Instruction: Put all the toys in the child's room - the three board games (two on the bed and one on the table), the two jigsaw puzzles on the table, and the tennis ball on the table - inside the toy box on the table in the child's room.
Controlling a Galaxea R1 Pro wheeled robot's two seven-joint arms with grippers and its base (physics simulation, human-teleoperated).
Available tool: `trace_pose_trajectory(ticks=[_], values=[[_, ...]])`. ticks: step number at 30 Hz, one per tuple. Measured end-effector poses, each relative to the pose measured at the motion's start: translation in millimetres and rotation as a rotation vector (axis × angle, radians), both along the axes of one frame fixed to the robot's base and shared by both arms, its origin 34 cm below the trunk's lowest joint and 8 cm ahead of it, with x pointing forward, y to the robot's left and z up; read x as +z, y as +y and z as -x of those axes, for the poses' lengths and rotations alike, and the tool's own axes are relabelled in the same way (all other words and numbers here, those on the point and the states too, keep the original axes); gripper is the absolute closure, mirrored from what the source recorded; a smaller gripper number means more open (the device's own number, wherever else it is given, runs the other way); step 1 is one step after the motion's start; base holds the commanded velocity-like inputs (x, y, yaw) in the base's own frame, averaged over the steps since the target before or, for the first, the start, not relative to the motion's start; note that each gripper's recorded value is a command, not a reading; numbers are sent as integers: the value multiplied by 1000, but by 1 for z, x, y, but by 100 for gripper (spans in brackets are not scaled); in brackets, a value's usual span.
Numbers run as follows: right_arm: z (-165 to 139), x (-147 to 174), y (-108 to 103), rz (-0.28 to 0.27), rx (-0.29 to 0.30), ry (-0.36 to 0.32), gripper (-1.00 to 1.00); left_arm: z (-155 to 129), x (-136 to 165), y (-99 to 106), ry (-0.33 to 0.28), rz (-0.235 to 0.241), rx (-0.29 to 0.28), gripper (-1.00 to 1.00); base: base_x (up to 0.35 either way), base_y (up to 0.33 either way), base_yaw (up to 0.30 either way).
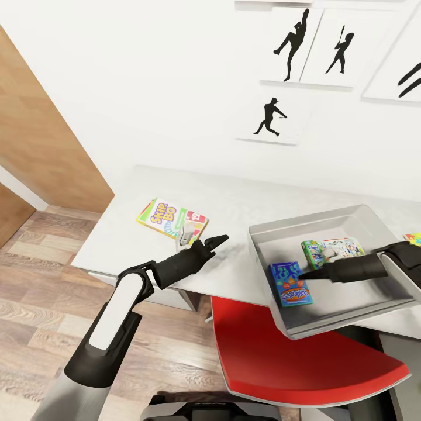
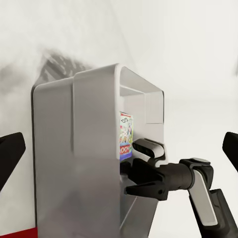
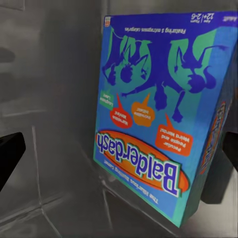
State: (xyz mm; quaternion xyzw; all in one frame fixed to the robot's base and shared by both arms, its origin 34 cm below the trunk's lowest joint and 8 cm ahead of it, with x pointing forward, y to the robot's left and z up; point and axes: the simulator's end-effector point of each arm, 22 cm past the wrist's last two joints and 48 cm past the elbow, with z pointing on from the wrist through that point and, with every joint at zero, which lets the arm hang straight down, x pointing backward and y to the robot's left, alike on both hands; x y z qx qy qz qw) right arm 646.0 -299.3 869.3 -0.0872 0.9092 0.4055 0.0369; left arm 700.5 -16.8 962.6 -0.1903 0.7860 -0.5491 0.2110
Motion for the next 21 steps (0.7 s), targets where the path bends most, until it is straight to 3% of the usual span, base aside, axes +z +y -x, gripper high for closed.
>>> trace_pose_trajectory(ticks=[7, 15, 21], values=[[-15, 10, -19, 26, -41, -46, -100, 0, 0, 0, 0, -1, 1, -100, 0, 0, 0], [-51, 35, -55, 89, -142, -167, -100, 0, 0, 1, -1, 0, 1, -100, 0, 0, 0], [-58, 42, -64, 121, -163, -209, -100, 0, 0, 1, -1, 1, 1, -100, 0, 0, 0]])
